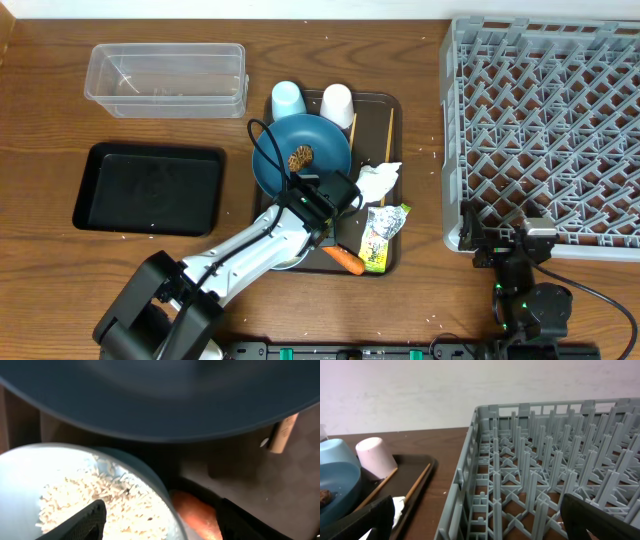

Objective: Sort waste into correct bins and load items into the dishwasher rack
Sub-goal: 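Reach the left gripper to the light-blue rice bowl on the tray, then grasp the rim of the light-blue rice bowl with the left gripper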

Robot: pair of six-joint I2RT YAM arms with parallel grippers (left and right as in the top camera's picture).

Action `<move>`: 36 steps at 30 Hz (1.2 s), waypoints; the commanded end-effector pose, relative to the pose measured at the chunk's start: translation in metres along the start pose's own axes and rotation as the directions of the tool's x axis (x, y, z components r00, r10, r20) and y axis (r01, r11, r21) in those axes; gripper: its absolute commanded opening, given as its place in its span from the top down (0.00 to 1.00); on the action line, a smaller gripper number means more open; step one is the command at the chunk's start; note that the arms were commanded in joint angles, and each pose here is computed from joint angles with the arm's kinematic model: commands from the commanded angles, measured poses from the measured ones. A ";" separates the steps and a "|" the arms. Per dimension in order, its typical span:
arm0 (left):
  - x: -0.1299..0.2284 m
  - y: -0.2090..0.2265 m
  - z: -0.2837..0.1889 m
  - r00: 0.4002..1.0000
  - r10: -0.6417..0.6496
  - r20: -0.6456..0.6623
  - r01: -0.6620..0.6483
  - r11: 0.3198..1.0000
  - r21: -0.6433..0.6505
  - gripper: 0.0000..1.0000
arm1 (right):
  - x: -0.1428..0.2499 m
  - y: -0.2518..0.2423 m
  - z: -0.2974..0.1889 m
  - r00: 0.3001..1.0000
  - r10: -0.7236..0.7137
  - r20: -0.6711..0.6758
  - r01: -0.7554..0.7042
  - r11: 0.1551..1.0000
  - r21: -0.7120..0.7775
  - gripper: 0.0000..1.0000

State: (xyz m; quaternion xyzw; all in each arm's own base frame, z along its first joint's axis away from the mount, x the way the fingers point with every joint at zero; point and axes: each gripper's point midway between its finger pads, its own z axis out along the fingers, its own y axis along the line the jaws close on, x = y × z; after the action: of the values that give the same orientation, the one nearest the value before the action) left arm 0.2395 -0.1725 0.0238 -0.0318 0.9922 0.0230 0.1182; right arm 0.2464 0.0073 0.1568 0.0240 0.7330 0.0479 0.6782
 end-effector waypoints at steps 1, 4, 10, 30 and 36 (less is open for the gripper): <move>-0.001 0.004 0.005 1.000 -0.005 0.012 0.006 1.000 -0.021 0.29 | 0.001 -0.004 0.000 1.000 -0.008 -0.002 0.008 1.000 0.016 0.01; -0.001 0.004 0.005 1.000 -0.005 0.012 0.005 1.000 -0.021 0.30 | 0.001 -0.004 0.000 1.000 -0.008 -0.002 0.008 1.000 0.016 0.01; 0.007 0.009 0.013 1.000 0.003 -0.014 -0.004 0.999 -0.049 0.34 | 0.001 -0.004 0.000 1.000 -0.008 -0.001 0.008 1.000 0.017 0.01; 0.008 0.010 0.016 1.000 0.006 -0.020 -0.007 0.998 -0.056 0.51 | 0.001 -0.004 0.000 1.000 -0.008 -0.002 0.008 1.000 0.016 0.01; 0.008 0.010 0.016 1.000 0.005 -0.018 -0.006 0.998 -0.057 0.52 | 0.001 -0.004 0.000 1.000 -0.008 -0.002 0.008 1.000 0.016 0.01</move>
State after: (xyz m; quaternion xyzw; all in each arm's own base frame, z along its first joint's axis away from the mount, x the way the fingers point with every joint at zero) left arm 0.2368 -0.1701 0.0116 -0.0342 0.9931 0.0328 0.1077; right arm 0.2464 0.0073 0.1568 0.0240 0.7330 0.0479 0.6782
